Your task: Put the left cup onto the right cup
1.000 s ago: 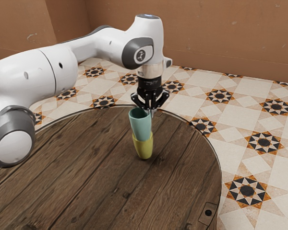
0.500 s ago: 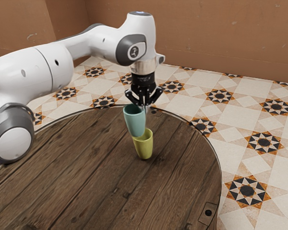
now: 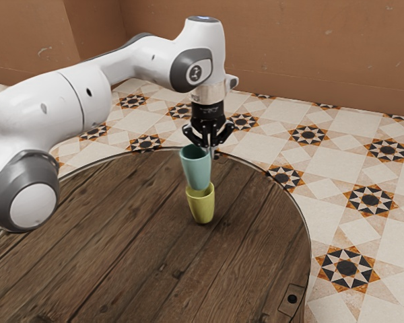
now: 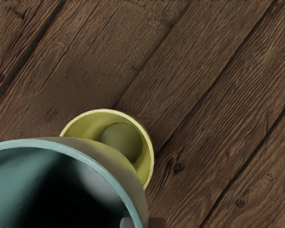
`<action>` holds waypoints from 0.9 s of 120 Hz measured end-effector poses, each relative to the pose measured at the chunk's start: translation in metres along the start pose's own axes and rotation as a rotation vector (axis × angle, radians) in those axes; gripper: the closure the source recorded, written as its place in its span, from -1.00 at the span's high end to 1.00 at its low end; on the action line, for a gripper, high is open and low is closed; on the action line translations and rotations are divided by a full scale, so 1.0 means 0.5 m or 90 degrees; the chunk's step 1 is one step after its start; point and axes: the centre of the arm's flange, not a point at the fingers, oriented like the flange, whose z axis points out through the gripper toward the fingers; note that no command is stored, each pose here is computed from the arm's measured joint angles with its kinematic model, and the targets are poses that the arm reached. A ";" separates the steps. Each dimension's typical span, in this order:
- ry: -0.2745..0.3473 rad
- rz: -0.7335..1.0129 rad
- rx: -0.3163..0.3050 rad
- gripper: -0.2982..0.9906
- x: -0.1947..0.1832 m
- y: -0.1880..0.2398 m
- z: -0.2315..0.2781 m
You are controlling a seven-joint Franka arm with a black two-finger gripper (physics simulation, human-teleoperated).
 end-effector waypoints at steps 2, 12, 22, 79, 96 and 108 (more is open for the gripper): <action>0.001 0.001 -0.001 -0.68 0.000 0.002 0.000; 0.002 0.004 -0.002 -0.68 0.001 0.009 0.003; 0.002 0.005 -0.002 -0.68 0.004 0.011 0.007; -0.004 0.001 0.005 -0.68 0.026 0.002 0.036; -0.005 -0.001 0.007 -0.68 0.033 -0.002 0.044; -0.005 -0.001 0.007 -0.68 0.035 -0.002 0.047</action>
